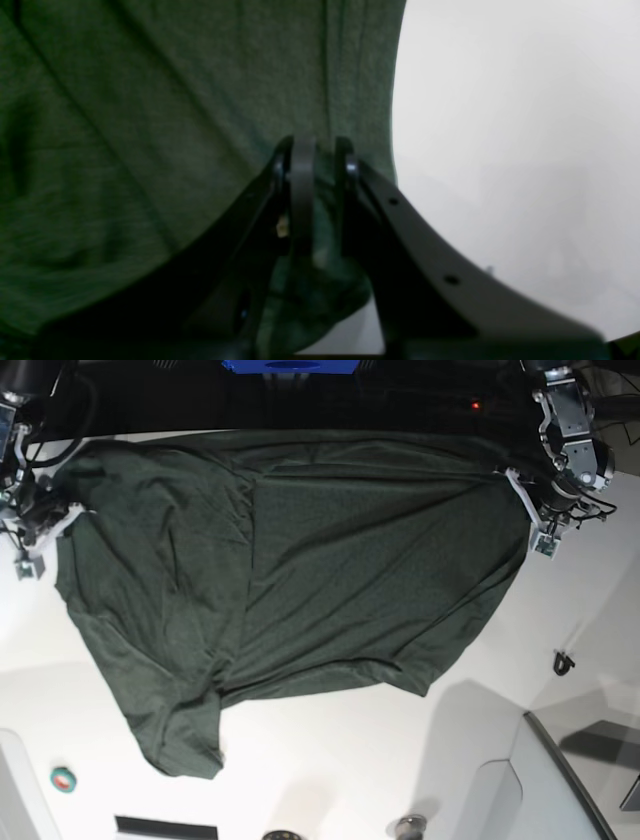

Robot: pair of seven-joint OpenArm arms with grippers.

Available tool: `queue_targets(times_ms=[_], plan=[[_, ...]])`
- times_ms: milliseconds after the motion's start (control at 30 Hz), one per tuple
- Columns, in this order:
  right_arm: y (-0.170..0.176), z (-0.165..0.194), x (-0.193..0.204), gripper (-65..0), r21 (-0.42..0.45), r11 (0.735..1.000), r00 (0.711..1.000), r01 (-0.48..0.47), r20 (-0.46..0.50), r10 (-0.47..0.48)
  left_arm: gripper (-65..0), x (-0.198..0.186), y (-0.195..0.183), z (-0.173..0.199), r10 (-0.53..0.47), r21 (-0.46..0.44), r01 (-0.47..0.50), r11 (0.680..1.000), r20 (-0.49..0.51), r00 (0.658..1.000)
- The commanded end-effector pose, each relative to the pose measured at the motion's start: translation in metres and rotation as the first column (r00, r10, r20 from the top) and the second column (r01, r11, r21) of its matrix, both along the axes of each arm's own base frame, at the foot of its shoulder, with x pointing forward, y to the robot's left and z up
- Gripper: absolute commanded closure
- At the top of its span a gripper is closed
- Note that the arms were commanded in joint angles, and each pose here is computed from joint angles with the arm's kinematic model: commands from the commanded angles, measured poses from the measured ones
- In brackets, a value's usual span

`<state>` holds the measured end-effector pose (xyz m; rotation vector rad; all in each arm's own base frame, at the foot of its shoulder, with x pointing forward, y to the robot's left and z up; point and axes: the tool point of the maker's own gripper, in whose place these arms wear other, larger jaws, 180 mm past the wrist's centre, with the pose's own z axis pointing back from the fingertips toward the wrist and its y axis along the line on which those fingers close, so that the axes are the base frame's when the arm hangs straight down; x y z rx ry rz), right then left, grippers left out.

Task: Layout the t-shirt on the table in an organized manner, then fold the t-shirt properly
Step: 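Pull the held shirt edges apart with both grippers to smooth it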

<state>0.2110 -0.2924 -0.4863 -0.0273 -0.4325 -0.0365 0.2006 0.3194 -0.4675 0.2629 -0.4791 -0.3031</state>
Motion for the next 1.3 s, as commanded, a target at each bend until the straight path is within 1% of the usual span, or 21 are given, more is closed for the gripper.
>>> queue_targets(times_ms=[0, 133, 233, 333, 633, 833, 1033, 1200, 1267], plan=[[-0.012, 0.007, 0.006, -6.8, -0.019, 1.0, 1.0, 0.008, 0.02, -0.007, 0.0, 0.006, 0.003, 0.003, 0.001, 0.002, -0.001, 1.0, 0.022, 1.0], [-0.02, 0.0, 0.002, -6.8, -0.019, 1.0, 1.0, 0.021, 0.013, -0.02, 0.0, -0.003, 0.005, -0.013, 0.03, -0.027, -0.03, 0.999, -0.02, 0.999], [-0.027, -0.01, -0.007, -6.8, -0.014, 0.999, 0.999, 0.039, -0.017, -0.039, 0.0, -0.005, 0.006, -0.018, 0.037, -0.033, -0.038, 0.999, -0.034, 0.999], [-0.03, -0.012, -0.005, -6.8, -0.013, 0.999, 0.999, 0.044, -0.017, -0.044, 0.0, -0.003, 0.006, -0.016, 0.035, -0.031, -0.036, 0.999, -0.027, 0.999], [-0.031, -0.007, 0.01, -6.8, -0.011, 0.999, 0.999, 0.046, 0.007, -0.045, 0.0, 0.029, 0.013, 0.0, 0.032, -0.015, -0.032, 0.999, 0.035, 0.999], [-0.031, -0.007, 0.01, -6.8, -0.011, 0.999, 0.999, 0.044, 0.006, -0.044, 0.0, 0.033, 0.02, 0.005, 0.032, -0.003, -0.032, 0.999, 0.045, 0.998], [-0.031, -0.006, 0.011, -6.8, -0.012, 0.999, 0.999, 0.043, 0.01, -0.043, 0.0, 0.034, 0.027, 0.003, 0.043, -0.006, -0.043, 0.999, 0.034, 0.998], [-0.03, 0.013, 0.022, -6.8, -0.042, 0.999, 0.998, 0.016, 0.067, -0.013, 0.0, 0.041, 0.044, 0.029, 0.095, 0.023, -0.098, 0.995, 0.114, 0.989], [-0.028, 0.021, 0.024, -6.8, -0.056, 0.998, 0.996, 0.004, 0.09, 0.001, 0.0, 0.045, 0.039, 0.035, 0.092, 0.021, -0.096, 0.995, 0.14, 0.986]])
